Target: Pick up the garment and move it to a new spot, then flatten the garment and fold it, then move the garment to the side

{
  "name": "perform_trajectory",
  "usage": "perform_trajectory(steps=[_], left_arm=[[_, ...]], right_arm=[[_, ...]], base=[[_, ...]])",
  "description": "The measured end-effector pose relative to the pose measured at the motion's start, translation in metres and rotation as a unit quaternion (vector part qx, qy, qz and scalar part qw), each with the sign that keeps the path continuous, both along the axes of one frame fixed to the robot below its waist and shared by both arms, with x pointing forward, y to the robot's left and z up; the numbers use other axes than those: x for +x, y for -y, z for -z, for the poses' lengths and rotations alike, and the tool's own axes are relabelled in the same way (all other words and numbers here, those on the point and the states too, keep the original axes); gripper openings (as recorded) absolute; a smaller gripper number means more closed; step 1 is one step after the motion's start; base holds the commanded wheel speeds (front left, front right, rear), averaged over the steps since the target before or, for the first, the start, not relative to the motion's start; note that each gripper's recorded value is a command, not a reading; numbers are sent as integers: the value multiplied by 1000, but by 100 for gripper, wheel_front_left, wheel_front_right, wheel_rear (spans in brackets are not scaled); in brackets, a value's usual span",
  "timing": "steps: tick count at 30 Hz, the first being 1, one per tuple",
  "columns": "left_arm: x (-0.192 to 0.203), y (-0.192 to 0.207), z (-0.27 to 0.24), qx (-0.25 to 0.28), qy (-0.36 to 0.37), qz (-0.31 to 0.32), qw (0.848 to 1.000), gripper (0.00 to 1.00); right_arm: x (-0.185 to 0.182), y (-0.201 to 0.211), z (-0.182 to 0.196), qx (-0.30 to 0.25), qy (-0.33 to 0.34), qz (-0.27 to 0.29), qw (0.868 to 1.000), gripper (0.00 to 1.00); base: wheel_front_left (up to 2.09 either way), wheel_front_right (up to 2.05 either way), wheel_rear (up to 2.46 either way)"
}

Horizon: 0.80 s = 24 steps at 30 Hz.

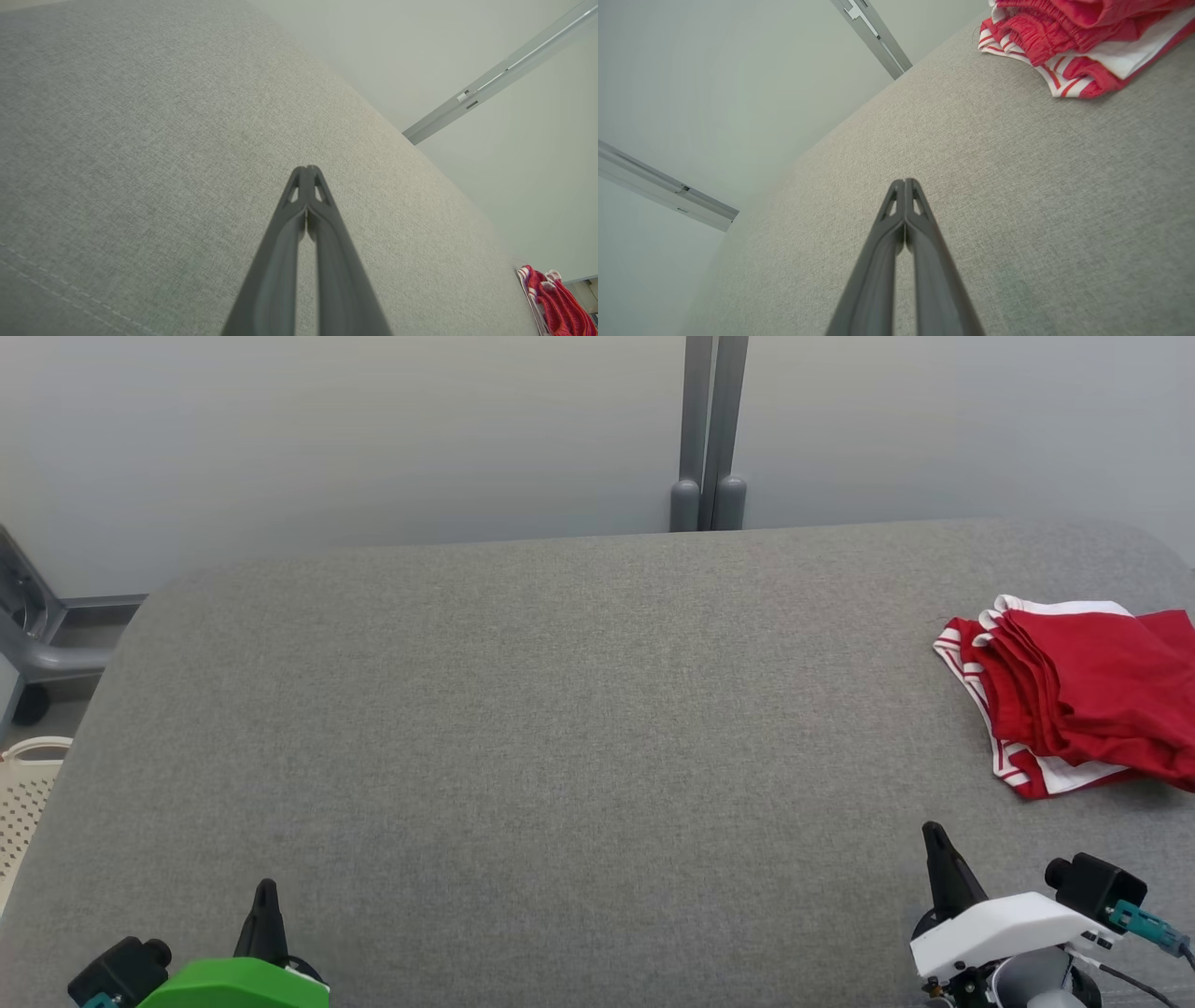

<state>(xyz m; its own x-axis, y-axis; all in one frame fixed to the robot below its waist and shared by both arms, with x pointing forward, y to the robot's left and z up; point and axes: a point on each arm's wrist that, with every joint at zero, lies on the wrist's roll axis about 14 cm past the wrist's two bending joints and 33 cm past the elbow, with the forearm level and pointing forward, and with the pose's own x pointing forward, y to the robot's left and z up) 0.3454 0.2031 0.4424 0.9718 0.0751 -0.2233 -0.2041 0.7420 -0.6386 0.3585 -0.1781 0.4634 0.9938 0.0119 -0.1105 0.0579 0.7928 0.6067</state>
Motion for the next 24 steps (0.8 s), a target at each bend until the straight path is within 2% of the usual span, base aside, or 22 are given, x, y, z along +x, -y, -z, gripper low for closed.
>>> perform_trajectory(steps=[24], left_arm=[[22,1,-17,-142,23,-13,990,0]], right_arm=[[14,8,-14,148,13,29,989,0]], base=[[0,0,0]])
